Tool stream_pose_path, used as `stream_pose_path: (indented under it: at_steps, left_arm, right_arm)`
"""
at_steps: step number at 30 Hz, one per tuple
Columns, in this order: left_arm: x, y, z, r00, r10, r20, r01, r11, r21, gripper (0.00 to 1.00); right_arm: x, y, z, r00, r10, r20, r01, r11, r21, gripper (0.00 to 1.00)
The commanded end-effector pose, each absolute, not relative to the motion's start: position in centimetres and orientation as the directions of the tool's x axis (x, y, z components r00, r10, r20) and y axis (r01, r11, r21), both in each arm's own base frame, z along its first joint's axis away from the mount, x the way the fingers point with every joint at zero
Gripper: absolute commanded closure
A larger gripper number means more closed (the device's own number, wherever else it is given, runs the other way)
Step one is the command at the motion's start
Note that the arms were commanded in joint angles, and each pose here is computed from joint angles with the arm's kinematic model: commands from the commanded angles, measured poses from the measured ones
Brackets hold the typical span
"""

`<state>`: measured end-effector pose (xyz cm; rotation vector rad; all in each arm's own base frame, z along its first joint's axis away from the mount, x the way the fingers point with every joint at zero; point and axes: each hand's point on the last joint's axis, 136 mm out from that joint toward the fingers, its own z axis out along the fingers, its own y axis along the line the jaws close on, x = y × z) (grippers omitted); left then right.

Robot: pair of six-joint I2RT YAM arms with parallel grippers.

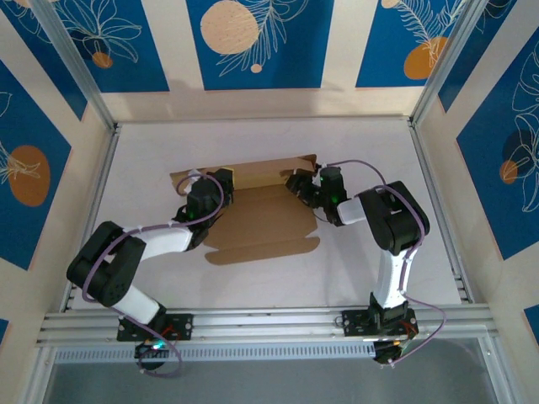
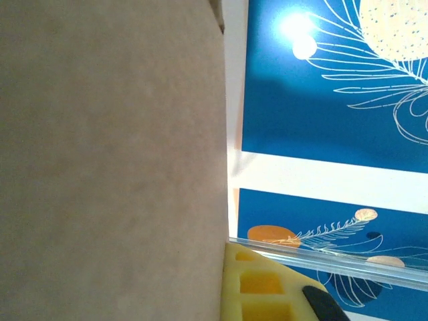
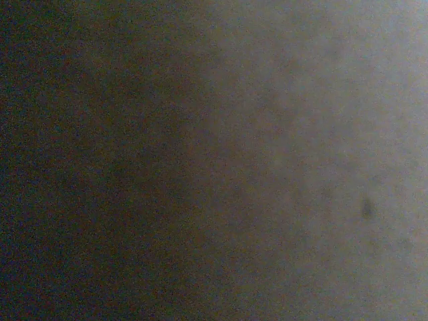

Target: Fold the paper box

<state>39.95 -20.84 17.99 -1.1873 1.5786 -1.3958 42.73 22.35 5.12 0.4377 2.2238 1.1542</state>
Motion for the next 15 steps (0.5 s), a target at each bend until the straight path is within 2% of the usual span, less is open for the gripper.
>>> stream_pose_path:
  at_steps: [1, 9, 15]
  left_arm:
    - [38.2, -24.8, 17.0, -0.485, -0.870, 0.089, -0.219, 0.022, -0.975, 1.00]
    - [38.1, -22.8, 15.5, -0.427, -0.898, 0.110, -0.276, 0.013, -0.961, 1.00]
    - [38.4, -21.0, 15.4, -0.392, -0.916, 0.082, -0.286, 0.037, -0.957, 1.00]
  right_arm:
    - [39.6, 22.9, 1.8, -0.838, 0.451, -0.307, 0.082, 0.660, 0.747, 0.46]
    - [39.6, 20.3, 6.8, -0.814, 0.434, -0.387, -0.056, 0.605, 0.794, 0.45]
    - [37.5, 18.8, 10.3, -0.826, 0.305, -0.474, -0.176, 0.659, 0.731, 0.45]
